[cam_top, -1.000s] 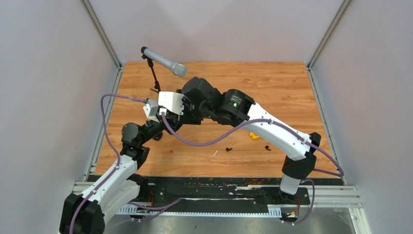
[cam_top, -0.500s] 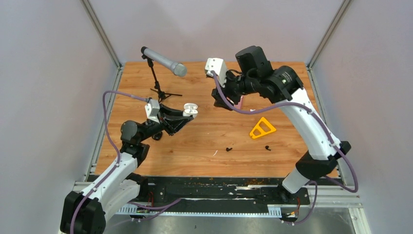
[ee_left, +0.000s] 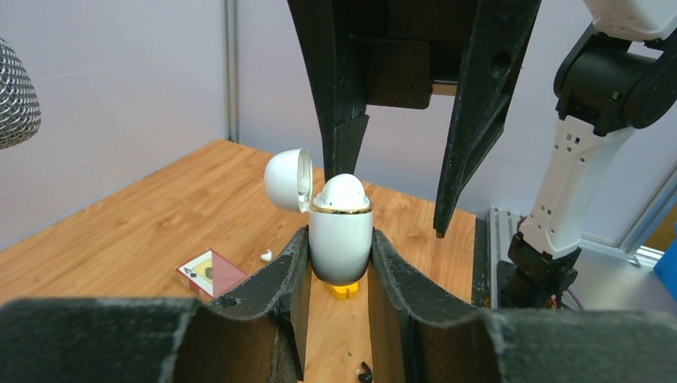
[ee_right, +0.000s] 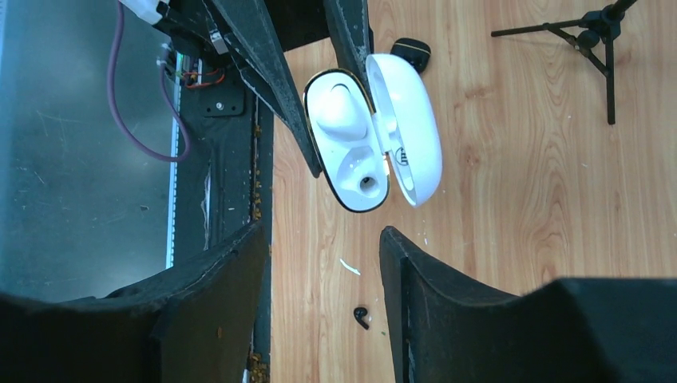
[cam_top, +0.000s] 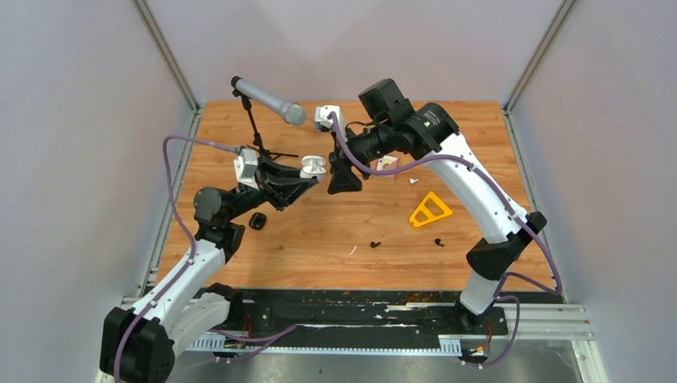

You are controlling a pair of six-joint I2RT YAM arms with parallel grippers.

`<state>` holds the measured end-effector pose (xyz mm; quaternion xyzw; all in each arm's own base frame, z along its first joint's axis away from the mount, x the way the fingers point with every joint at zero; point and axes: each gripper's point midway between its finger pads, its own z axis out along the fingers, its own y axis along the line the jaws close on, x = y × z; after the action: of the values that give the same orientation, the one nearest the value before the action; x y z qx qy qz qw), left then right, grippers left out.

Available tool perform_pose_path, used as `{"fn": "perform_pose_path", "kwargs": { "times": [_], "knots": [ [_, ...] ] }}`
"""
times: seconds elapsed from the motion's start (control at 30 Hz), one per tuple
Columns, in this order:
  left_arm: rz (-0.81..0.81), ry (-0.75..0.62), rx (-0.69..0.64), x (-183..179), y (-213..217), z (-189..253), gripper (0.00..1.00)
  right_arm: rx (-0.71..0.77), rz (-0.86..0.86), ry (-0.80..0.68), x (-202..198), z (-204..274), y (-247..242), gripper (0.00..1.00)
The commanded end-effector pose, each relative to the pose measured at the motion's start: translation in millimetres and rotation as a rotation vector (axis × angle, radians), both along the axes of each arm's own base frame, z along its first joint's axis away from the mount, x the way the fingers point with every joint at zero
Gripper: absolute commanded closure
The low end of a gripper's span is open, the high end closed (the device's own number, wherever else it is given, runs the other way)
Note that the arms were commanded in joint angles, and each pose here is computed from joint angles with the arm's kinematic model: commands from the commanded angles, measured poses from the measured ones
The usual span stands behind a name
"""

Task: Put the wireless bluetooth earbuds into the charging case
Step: Place the earbud in the charging case.

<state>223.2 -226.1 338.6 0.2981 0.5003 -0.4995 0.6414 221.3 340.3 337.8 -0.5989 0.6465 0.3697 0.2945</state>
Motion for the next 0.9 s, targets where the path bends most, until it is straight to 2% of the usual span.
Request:
{"fn": "perform_pose_path", "kwargs": {
  "times": [0.0, 0.27, 0.63, 0.87],
  "knots": [
    [0.002, -0.044, -0.033, -1, 2, 23, 1.00, 0.099, 0.010, 0.009, 2, 18, 13, 0.45],
    [0.034, -0.012, -0.084, 5, 7, 35, 1.00, 0.144, -0.004, 0.069, 8, 21, 22, 0.46],
    [0.010, -0.013, -0.066, 6, 4, 35, 1.00, 0.181, -0.050, 0.098, 23, 28, 24, 0.48],
    [0.000, -0.013, -0.063, 6, 3, 34, 1.00, 0.186, -0.031, 0.124, 19, 25, 23, 0.55]
  ]
}}
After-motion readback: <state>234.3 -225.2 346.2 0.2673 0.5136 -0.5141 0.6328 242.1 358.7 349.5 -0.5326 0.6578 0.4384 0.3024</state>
